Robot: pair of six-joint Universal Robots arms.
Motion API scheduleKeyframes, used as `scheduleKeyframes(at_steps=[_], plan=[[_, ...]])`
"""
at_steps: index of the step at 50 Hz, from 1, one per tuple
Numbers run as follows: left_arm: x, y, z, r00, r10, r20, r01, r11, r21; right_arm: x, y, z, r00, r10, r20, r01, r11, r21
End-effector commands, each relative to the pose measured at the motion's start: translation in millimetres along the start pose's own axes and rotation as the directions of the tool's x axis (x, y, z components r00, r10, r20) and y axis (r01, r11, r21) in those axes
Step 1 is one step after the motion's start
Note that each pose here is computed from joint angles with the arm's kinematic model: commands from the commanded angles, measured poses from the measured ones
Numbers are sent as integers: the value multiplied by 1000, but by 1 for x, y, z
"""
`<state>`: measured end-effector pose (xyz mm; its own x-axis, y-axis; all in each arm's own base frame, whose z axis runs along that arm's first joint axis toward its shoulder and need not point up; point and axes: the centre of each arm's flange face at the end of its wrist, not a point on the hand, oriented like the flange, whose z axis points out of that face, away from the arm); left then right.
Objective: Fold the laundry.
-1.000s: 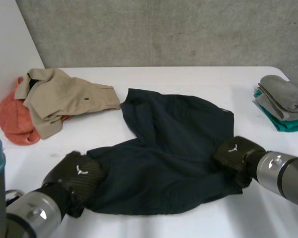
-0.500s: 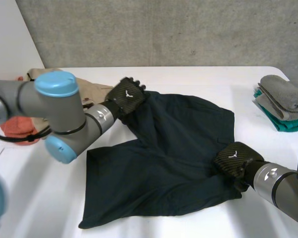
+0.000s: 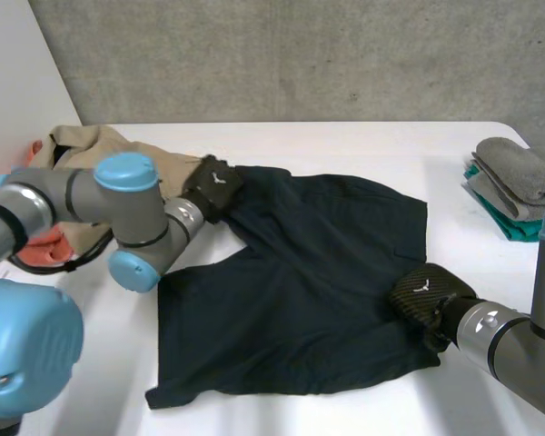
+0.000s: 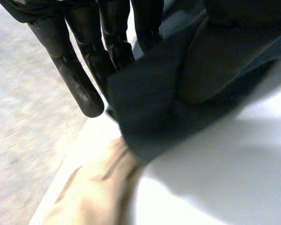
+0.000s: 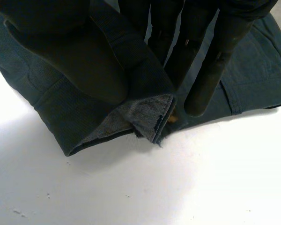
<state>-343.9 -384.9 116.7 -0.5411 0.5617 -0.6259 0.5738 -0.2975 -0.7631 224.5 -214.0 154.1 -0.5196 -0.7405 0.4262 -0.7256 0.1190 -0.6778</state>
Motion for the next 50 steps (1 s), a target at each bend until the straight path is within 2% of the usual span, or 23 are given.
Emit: scheduleKeyframes(at_steps=[1, 5, 13, 27, 32, 35, 39, 42, 47, 50], plan=[[-21, -15, -30, 992, 19, 127, -11, 998, -59, 0, -1, 0, 1000, -1, -3, 1, 1000, 4], [-10, -8, -39, 993, 22, 112, -10, 994, -109, 1, -2, -1, 1000, 26, -7, -26, 1000, 6], [-20, 4, -39, 973, 47, 228, 4, 975, -220, 8, -6, -1, 990, 138, -21, -137, 990, 23], [-13, 5, -50, 969, 72, 235, 8, 945, -326, 10, -5, 1, 990, 137, -30, -137, 990, 21], [-6, -7, -55, 973, 74, 217, 0, 947, -323, 8, -6, 1, 990, 139, -22, -139, 990, 29], [-14, -25, -63, 972, 64, 226, 8, 953, -304, 8, -7, 1, 990, 140, -19, -139, 990, 33], [-29, -49, -96, 972, 29, 233, 44, 952, -302, 11, -9, 3, 989, 142, -36, -140, 988, 62], [-31, -63, -127, 969, -41, 242, 113, 950, -291, 13, -12, 5, 986, 162, -51, -157, 984, 89], [-21, -77, -192, 940, -226, 254, 293, 919, -265, 19, -15, 9, 973, 217, -77, -206, 970, 129], [-7, -79, -217, 929, -296, 224, 350, 899, -263, 21, -16, 10, 968, 235, -86, -221, 964, 146]])
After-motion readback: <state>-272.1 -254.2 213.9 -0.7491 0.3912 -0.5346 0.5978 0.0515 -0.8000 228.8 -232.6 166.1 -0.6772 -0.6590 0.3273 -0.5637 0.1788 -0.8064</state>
